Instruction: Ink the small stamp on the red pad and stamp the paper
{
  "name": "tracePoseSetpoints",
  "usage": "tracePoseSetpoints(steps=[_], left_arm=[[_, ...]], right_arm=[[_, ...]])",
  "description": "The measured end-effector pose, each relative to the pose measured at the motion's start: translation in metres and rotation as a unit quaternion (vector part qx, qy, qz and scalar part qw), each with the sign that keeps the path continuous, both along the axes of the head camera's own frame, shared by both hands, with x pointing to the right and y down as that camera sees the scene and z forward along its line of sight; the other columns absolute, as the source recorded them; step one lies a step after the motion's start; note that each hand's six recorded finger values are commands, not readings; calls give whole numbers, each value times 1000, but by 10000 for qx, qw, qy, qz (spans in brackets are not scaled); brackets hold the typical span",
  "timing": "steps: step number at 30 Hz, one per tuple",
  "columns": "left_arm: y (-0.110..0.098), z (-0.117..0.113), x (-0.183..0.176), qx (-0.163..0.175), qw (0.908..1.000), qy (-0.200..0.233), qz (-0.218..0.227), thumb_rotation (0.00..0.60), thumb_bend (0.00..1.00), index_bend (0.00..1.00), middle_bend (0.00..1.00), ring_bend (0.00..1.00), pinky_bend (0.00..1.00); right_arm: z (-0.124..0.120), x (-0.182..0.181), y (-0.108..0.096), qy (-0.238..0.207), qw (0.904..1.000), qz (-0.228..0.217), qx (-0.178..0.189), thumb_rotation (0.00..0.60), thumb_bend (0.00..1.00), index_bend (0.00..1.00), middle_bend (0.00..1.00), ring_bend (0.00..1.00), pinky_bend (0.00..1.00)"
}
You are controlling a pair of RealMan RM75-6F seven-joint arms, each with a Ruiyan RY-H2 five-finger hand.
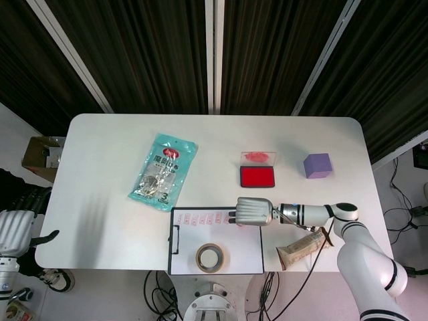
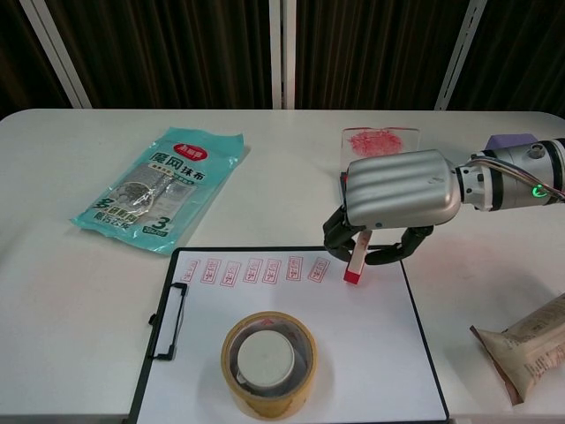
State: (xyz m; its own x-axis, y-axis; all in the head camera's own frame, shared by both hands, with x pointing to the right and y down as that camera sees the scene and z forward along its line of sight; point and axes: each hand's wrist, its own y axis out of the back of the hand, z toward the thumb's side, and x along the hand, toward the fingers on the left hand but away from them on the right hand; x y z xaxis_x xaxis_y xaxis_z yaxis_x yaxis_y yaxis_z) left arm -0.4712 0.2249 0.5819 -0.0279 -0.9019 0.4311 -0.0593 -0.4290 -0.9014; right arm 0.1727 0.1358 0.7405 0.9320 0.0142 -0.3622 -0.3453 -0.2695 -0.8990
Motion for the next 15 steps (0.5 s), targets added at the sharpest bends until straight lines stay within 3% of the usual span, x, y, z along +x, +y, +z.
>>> tracePoseSetpoints(steps=[15], left_arm=[[0, -2, -3, 9, 10000, -16, -4, 600, 0, 121, 144, 121, 244]], right_arm=[[5, -7, -1, 62, 10000, 21, -12, 600, 496, 980, 806, 955, 1000]])
